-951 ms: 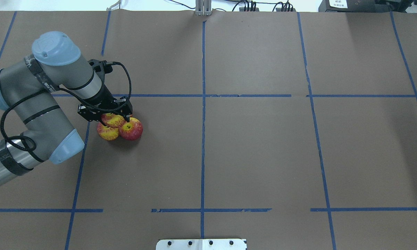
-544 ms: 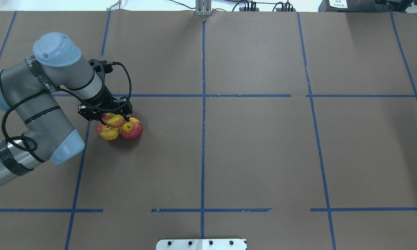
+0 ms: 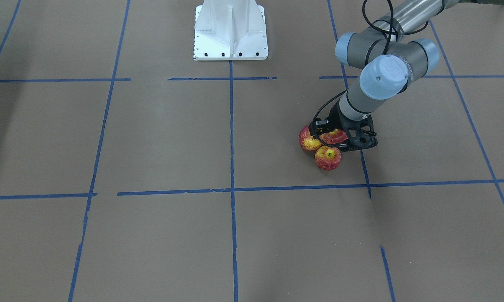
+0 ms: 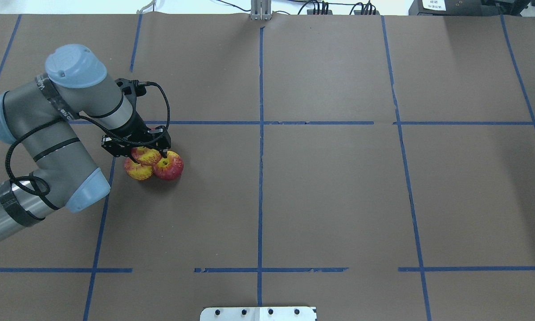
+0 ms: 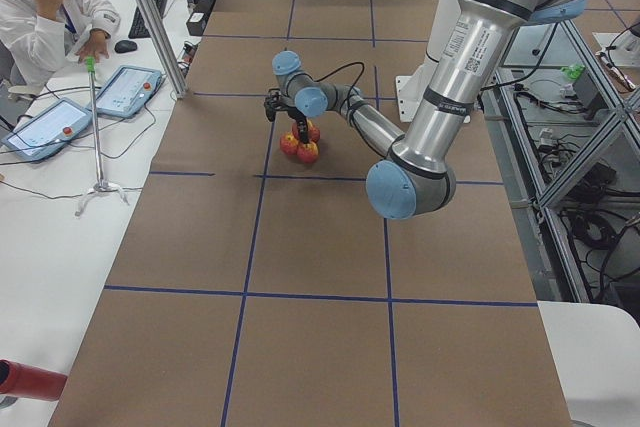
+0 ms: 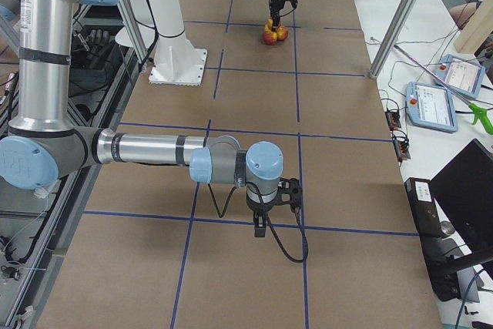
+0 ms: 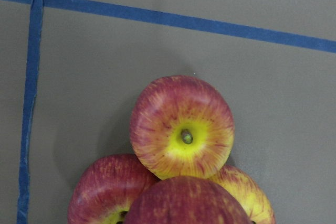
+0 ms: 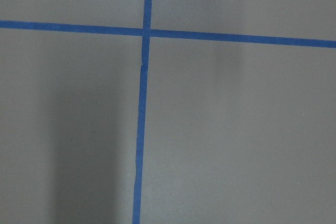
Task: Stack apples
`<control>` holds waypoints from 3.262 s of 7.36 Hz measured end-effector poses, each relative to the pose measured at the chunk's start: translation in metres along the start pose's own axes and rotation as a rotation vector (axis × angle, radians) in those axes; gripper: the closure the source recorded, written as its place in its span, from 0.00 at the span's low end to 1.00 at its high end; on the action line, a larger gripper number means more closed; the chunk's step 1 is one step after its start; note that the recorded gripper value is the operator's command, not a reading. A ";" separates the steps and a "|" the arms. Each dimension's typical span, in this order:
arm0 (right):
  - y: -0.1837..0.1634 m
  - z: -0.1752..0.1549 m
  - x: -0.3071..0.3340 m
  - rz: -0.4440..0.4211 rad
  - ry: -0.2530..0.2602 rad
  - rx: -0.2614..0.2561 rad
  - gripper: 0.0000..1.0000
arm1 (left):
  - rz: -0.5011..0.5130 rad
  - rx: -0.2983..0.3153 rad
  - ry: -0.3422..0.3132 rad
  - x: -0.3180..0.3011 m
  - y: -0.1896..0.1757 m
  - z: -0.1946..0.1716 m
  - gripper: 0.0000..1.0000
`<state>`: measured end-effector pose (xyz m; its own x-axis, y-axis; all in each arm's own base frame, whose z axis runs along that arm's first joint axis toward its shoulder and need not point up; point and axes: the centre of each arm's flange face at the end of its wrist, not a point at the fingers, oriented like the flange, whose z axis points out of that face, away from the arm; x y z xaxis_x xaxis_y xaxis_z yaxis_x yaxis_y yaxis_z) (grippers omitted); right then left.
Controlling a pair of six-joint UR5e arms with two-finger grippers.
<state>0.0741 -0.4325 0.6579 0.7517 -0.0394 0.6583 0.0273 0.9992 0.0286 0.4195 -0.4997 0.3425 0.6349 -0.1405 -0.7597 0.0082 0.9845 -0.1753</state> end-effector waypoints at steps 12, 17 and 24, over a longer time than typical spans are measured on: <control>0.000 0.000 0.000 0.000 0.000 0.000 0.00 | 0.013 0.066 0.057 -0.036 0.026 -0.060 0.01; 0.000 0.000 0.000 0.000 0.000 0.000 0.00 | -0.020 0.159 0.045 -0.100 0.015 -0.129 0.01; 0.000 0.000 0.000 0.000 0.000 0.000 0.00 | 0.330 0.226 -0.133 -0.352 -0.018 -0.190 0.00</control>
<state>0.0741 -0.4325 0.6580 0.7517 -0.0393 0.6583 0.0272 0.9992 0.0285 0.0490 -0.4885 0.4936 0.7259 0.1869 -0.6619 -0.0531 0.9747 0.2170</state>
